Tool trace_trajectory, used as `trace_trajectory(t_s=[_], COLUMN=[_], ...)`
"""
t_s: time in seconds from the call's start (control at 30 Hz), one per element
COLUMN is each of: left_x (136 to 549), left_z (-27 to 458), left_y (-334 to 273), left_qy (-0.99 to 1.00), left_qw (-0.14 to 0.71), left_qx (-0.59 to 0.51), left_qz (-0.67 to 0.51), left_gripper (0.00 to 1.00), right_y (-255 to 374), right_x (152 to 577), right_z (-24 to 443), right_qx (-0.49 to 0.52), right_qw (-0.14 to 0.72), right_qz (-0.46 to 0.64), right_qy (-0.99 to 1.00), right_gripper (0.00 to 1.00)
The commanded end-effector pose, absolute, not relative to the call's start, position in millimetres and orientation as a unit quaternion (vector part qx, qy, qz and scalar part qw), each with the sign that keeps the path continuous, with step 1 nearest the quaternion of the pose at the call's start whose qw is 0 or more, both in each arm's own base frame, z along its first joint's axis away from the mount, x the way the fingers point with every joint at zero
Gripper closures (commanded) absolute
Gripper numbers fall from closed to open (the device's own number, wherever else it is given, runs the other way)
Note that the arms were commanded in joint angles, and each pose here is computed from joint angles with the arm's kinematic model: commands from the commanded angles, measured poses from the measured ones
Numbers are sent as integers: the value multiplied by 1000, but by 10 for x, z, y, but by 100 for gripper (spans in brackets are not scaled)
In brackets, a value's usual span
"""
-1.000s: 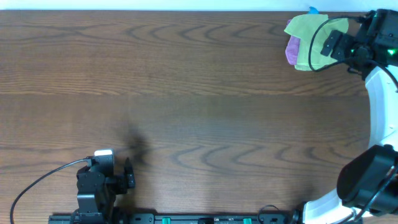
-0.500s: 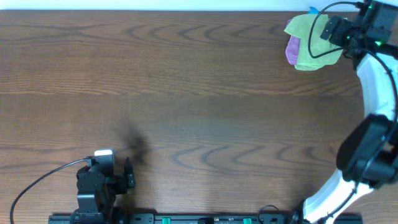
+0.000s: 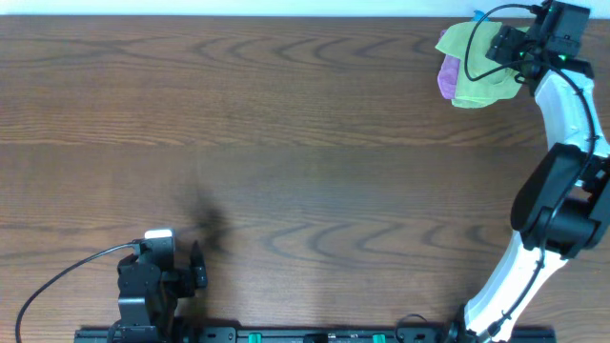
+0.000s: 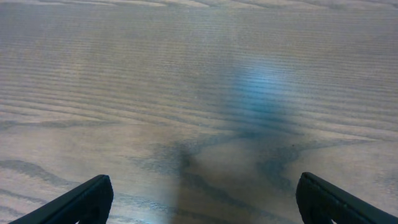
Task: Fold the cloth
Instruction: 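Reach the right gripper up to the cloth pile at top right, then grasp the lime-green cloth with the right gripper and lift it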
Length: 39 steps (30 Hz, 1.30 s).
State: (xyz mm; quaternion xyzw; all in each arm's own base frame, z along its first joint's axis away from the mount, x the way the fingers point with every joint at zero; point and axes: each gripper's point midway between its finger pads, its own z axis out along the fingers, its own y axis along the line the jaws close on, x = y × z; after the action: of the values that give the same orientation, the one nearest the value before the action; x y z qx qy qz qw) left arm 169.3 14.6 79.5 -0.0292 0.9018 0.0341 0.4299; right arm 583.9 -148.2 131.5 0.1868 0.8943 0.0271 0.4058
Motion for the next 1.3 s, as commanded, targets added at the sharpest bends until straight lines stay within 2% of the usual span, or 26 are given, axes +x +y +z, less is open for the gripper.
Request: trace_trajectory(t_s=[0.0,0.4,0.5,0.6,0.7,0.73,0.77,0.97,1.27], left_x=[1588,1588,1588,1588,1588,1588,1588,1588,1588], left_z=[628,628,628,628,628,628,628,628,628], left_y=[205,205,205,205,206,205,205,205,205], left_qy=[916,916,916,916,916,916,916,916,916], left_qw=[397,397,397,397,397,397,397,397,397], left_qx=[-25,-25,-25,-25,-25,-25,-25,-25,-25], left_qz=[55,55,55,55,55,55,55,55,55], left_gripper=[4,5,5,5,5,5,5,5,5], right_y=[-1451,-1435,-1435,-1436,-1427,-1400,-1379,-1290,-800], right_x=[5906,5876,5867,5873,5872,5866,5864,5813,5449], right_z=[1358,1155,1082,1094,1094,1114,1137,1571,2263], right_qx=[185,187,189,188,188,185,183,171,118], right_qw=[413,390,383,384,384,383,384,409,408], right_qz=[33,35,36,36,38,44,49,59,62], right_qy=[891,901,904,903,903,904,904,895,903], right_gripper=[24,31,36,54,78,91,99,99,98])
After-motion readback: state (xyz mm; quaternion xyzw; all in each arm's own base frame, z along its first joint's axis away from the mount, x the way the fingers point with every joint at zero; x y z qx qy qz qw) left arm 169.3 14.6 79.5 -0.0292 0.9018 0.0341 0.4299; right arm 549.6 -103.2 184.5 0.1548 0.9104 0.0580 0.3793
